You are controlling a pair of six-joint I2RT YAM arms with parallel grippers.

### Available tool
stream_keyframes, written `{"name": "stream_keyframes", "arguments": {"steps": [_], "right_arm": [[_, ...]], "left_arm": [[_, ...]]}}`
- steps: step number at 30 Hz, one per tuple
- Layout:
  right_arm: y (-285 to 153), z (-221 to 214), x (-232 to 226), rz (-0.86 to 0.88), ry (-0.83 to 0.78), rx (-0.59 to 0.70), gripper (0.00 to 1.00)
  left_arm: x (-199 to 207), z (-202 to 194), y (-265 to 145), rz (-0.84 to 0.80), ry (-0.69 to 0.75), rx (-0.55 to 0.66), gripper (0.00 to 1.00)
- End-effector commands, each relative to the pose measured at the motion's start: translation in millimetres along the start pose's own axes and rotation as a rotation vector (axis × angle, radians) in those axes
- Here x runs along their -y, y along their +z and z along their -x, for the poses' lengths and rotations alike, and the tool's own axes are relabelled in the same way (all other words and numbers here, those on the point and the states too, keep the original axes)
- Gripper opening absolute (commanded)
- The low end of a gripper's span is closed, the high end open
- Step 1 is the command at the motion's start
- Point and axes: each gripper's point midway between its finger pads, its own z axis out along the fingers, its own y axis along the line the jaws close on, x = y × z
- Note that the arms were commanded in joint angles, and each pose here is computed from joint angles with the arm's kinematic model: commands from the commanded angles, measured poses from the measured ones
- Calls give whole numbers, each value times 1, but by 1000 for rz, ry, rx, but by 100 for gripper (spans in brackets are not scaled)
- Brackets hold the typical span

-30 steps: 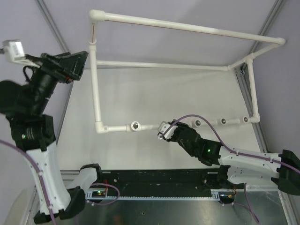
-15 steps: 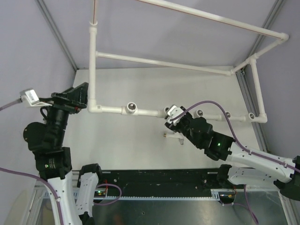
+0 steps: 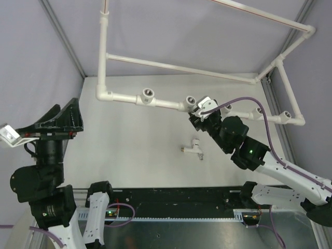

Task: Install the water faucets
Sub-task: Adjust the adaptor at the center of the board.

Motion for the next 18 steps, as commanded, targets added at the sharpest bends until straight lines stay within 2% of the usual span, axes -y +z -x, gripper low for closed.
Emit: {"name": "stream_keyframes", "arguments": {"steps": [1,4,6,8,11,15,18], "right_arm": [[-41,147,102,-291,566,479,0],[-44,153,105,-284,579,490,0],[-45,153,106,-281,586,489,0],[-47,152,104,-272,597,480,0],[-49,150,102,-255,611,468,0],[-53,145,90,-211,626,441,0],[-62,138,82,-201,629,442,0]], "left_arm": [[-52,-10,1,240,32,-5,99],[-92,-56,9,348,-69,-91,96],[-99,-95,20,302,-152,-183,91],[-90,-123,34,195,-214,-262,87],[-73,-148,56,100,-214,-368,89],[-21,-146,92,-77,-214,-415,92],[-2,-143,127,-125,-228,-408,94]]}}
